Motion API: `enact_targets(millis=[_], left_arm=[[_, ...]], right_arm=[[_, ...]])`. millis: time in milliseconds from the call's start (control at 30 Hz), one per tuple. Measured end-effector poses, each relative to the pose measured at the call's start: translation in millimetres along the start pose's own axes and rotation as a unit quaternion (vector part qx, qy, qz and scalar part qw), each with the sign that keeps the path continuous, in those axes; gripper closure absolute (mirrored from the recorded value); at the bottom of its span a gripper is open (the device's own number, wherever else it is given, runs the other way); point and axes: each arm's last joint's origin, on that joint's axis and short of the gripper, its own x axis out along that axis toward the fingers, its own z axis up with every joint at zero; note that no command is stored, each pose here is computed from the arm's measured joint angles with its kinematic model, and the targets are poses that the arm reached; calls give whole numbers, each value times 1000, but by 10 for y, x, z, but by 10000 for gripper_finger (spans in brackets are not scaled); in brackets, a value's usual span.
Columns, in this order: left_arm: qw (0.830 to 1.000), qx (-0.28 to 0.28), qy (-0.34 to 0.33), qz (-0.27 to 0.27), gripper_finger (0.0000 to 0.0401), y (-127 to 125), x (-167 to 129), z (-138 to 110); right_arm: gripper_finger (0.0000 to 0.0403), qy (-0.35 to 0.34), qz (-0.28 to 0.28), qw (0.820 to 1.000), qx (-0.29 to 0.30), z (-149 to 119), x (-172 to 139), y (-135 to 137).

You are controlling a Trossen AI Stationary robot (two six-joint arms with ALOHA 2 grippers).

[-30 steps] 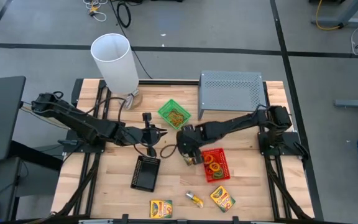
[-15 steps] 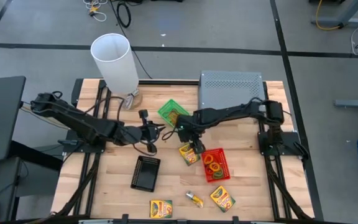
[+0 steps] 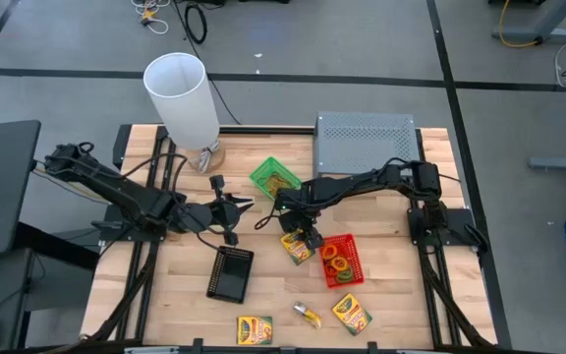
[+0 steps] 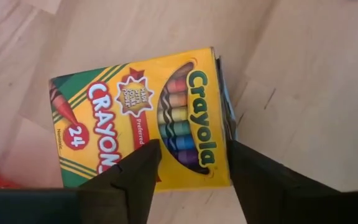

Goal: Pick & Place Office Desk Supplies
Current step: Put the yellow crayon box into the black bin

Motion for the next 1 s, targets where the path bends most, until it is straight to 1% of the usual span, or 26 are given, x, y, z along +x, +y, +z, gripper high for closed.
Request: enact_targets(millis=[67,133,200,333,367,433,533,700,800,933,1000], left_arm=[[1000,0,4,5,351,2,-1,-7],[1000,-2,8,4,351,1,-1,-18],[1000,2,13,5,351,0,-2,-31],[1000,2,17,5,351,-2,-2,-43],[1000,2,17,5,351,-2,-2,-43],[1000,2,17,5,351,-2,-2,-43],[1000,2,17,5,351,-2,-2,-43],[1000,2,17,5,351,-2,-2,-43],[1000,2,18,10,351,1,-2,-43],[999,2,21,36,351,21,-6,-43],[999,-1,17,38,351,34,-31,-33]], right_arm=[[220,-4,0,1000,-2,11,6,7],[248,-10,-3,1000,-7,33,14,22],[286,-13,-5,1000,-12,51,24,42],[380,-11,-8,1000,-9,65,40,74],[391,-10,-10,1000,-4,67,44,81],[394,-7,-17,1000,7,82,55,114],[399,-1,-38,999,4,118,62,198],[401,10,-99,995,-4,185,-1,410],[401,0,-127,992,-4,239,-94,549],[402,-5,-184,983,-5,298,-149,712],[402,-9,-216,976,-5,329,-165,775]])
